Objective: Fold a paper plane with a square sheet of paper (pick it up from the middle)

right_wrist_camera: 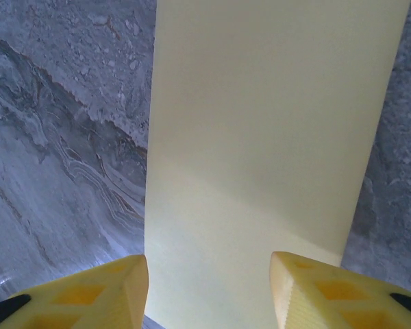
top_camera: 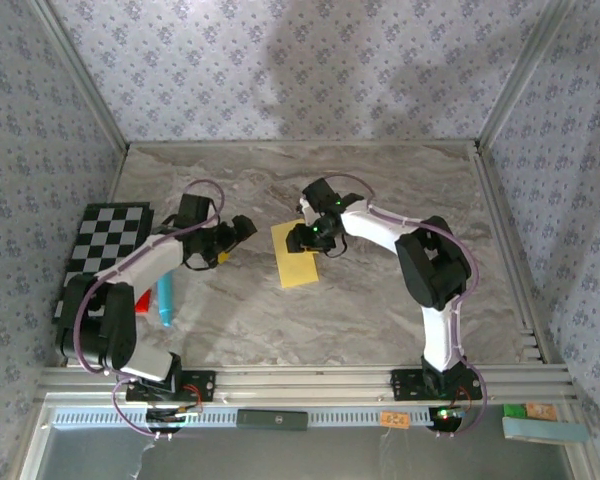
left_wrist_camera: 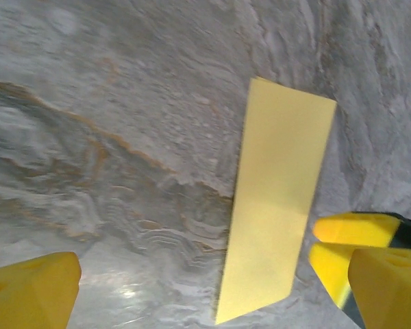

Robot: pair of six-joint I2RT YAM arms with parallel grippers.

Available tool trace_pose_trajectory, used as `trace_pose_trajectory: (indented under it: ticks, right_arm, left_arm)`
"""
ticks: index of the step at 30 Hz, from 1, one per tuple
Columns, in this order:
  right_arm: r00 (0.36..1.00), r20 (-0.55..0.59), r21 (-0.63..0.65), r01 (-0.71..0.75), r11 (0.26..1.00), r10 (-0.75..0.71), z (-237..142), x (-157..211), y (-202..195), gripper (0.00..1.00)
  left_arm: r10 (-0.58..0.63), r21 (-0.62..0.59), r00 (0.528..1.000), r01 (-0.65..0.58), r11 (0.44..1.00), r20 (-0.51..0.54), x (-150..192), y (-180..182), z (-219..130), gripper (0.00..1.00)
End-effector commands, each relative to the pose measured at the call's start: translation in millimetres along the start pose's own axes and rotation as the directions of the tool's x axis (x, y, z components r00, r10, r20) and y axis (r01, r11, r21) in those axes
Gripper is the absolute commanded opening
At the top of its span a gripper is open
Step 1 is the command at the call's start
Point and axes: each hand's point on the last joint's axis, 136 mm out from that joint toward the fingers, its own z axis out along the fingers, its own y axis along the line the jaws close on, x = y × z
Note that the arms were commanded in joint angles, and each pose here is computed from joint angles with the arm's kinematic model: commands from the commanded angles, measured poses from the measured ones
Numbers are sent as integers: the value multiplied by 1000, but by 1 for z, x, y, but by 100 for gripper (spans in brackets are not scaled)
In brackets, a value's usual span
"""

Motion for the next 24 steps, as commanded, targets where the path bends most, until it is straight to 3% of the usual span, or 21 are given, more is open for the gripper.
trace_pose_trajectory:
  ticks: [1, 7, 18, 24]
  right_arm:
    - [998, -23, 9, -54, 998, 54, 10, 6, -6, 49]
    - [994, -60, 45, -87, 995, 90, 23, 17, -22, 46]
    - [976, -117, 102, -173, 980, 184, 39, 39, -55, 39]
    - [972, -120, 98, -191, 977, 202, 41, 41, -59, 36]
  left_arm:
    - [-13, 75, 998, 18, 997, -63, 15, -14, 13, 99]
    - [11, 105, 990, 4, 995, -139, 37, -26, 29, 90]
    - [10, 94, 969, 14, 995, -247, 65, -25, 56, 51]
    - [15, 74, 959, 7, 997, -284, 72, -24, 69, 37]
